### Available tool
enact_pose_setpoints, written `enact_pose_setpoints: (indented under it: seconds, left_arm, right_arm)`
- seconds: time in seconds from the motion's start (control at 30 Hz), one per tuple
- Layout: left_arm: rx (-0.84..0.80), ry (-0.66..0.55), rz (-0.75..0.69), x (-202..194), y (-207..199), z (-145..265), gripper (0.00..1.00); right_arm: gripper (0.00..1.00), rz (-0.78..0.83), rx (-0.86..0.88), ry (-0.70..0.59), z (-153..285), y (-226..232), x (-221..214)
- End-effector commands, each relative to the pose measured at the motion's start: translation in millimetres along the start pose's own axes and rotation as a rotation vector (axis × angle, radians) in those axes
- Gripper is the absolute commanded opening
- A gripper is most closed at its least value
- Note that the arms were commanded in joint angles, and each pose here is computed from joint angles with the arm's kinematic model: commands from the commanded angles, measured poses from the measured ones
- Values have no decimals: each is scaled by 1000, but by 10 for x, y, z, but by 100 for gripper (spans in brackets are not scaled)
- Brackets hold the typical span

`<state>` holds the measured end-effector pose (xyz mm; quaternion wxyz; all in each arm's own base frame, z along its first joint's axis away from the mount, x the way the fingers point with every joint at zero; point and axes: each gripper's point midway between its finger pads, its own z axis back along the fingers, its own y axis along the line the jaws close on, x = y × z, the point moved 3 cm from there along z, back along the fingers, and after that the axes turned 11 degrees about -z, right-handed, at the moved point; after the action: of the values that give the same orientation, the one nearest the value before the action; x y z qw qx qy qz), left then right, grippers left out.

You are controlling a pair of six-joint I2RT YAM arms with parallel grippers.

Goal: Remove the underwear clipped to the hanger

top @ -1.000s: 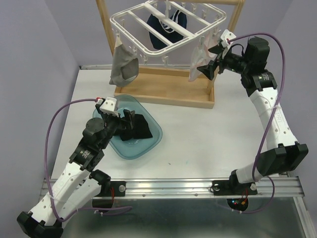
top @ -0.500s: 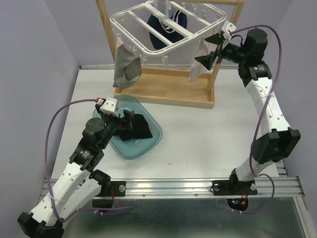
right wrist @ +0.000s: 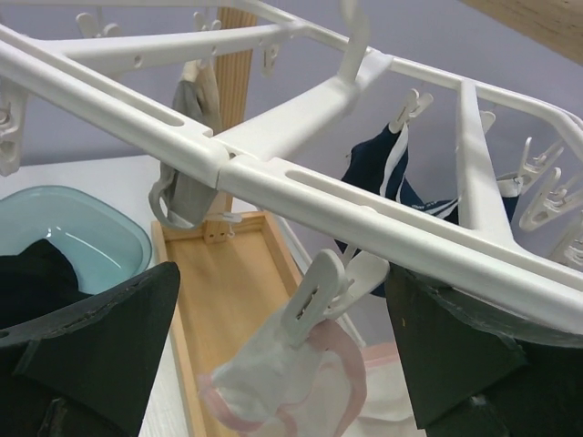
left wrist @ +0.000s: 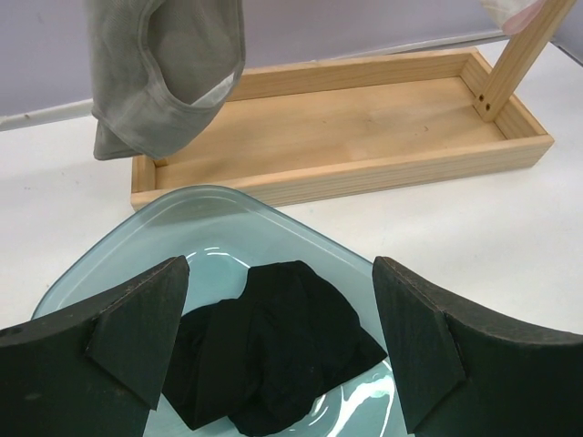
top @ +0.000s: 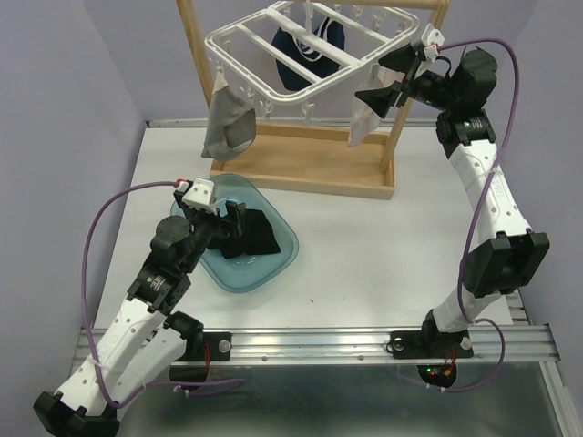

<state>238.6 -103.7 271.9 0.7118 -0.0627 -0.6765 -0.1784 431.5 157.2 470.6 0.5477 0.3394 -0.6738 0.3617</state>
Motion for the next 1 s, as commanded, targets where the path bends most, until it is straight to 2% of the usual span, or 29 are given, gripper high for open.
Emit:
enact_pose_setpoints:
  seconds: [0.0,0.33,0.5,0.63,0.73,0.8,0.83,0.93,0.97]
  left_arm:
    - [-2,-61,-6,116,13,-9,93]
    - [-4,-62,-2,112,13,-7,93]
    - [-2,-60,-4,108,18,-10,93]
    - [-1,-60,-4,107,22,-11,93]
    - [-2,-63,-4,115,22,-5,93]
    - [0,-64,-2,117,25,-6,93]
    - [-2,-63,-2,114,22,-8,93]
    - [-5,-62,-2,112,17,-8,93]
    - [-5,-63,-1,115,17,-8,93]
  right_arm:
    - [96,29,19,-89,-27,0,305]
    - [89,-69,50,-141,-47,14,308]
    - [80,-96,62,-141,-56,15,282]
    - [67,-111,77,-142,-55,22,265]
    - [54,-124,85,-137,-55,23,229]
    - [43,-130,83,-133,-48,10,209]
    - [31,-133,81,-134,-51,14,205]
    - [13,-132,72,-137,-46,11,213]
    - [10,-134,71,-137,-48,5,206]
